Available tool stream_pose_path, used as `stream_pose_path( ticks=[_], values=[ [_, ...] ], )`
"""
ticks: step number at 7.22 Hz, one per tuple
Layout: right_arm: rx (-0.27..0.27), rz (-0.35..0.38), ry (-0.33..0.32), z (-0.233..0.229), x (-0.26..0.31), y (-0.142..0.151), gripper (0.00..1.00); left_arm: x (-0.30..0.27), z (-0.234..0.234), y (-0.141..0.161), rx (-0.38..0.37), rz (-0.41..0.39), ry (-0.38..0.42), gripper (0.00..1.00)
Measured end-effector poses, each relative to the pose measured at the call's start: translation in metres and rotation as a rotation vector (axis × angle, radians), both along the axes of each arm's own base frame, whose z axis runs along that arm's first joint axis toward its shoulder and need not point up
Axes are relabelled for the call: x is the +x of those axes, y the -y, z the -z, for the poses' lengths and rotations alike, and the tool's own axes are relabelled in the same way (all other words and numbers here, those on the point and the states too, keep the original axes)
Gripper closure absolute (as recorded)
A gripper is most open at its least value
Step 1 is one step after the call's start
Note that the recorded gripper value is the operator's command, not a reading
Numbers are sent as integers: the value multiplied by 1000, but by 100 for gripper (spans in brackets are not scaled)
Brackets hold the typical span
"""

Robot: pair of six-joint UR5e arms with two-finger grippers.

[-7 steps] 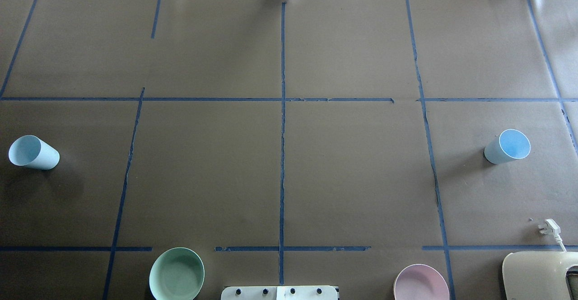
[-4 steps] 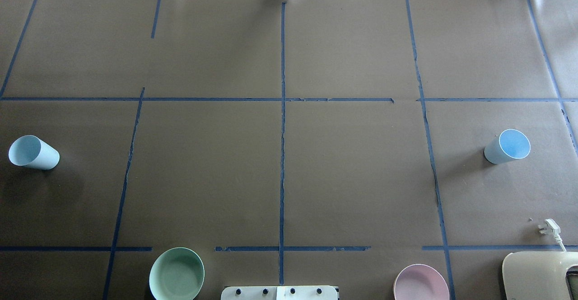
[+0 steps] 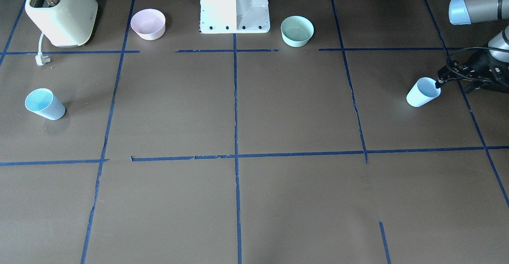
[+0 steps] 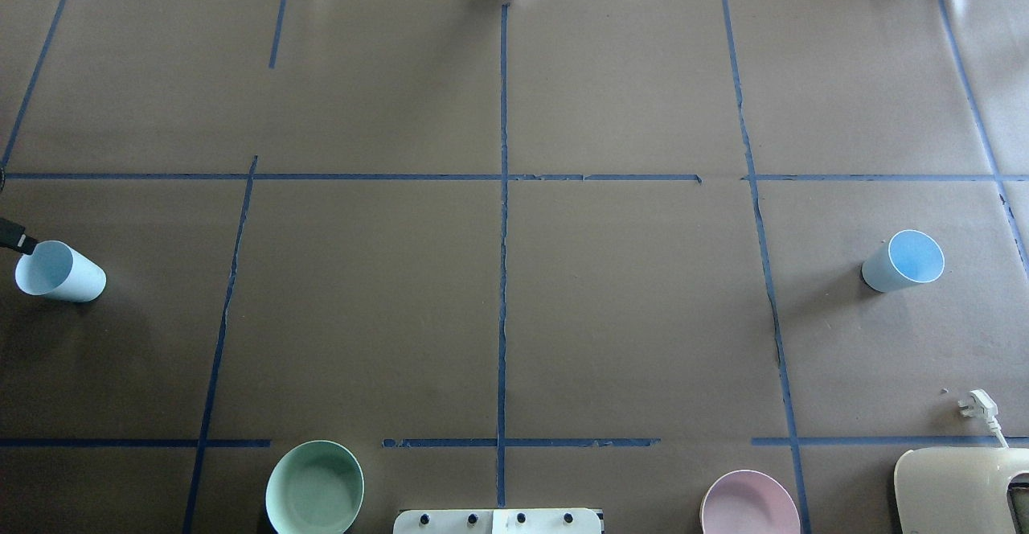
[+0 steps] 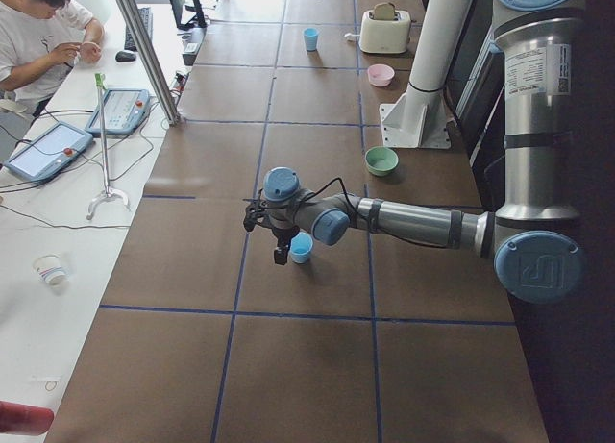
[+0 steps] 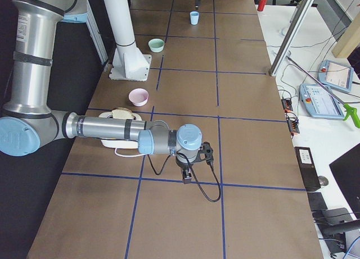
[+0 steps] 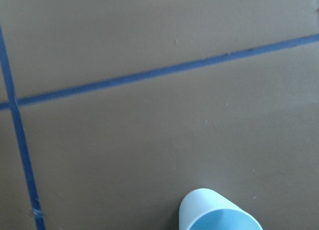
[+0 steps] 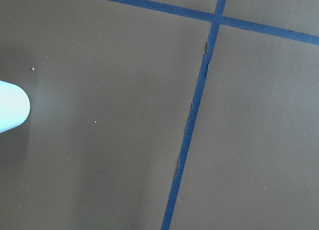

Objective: Stack blue cups with both arms
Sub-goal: 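Lower the left gripper onto the light-blue cup and grasp it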

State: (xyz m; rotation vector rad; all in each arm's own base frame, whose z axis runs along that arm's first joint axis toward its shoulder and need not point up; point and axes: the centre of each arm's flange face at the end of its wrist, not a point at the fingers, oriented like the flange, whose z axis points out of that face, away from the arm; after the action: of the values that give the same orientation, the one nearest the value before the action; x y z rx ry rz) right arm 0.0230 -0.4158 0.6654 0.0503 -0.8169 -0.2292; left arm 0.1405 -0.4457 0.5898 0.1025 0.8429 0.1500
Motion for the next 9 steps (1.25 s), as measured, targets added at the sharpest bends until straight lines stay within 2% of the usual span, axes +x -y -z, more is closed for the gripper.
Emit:
stream_pose_path(
  ticks=[3,4,5,6,9],
  values=[
    [0,0,0,0,0,0,0,19,-19,-12,-19,-11,23,0],
    [1,1,0,0,0,0,0,28,-24,-15,-26,-30,28,31],
    [0,1,0,0,0,0,0,35,-29,-19,-34,-48,33,86],
    [-1,1,0,-1,0,0,0,41,-32,-20,-43,-57,36,100],
    [-5,1,0,-3,0,-1,0,49,-21,-13,-41,-58,20,100]
  ],
)
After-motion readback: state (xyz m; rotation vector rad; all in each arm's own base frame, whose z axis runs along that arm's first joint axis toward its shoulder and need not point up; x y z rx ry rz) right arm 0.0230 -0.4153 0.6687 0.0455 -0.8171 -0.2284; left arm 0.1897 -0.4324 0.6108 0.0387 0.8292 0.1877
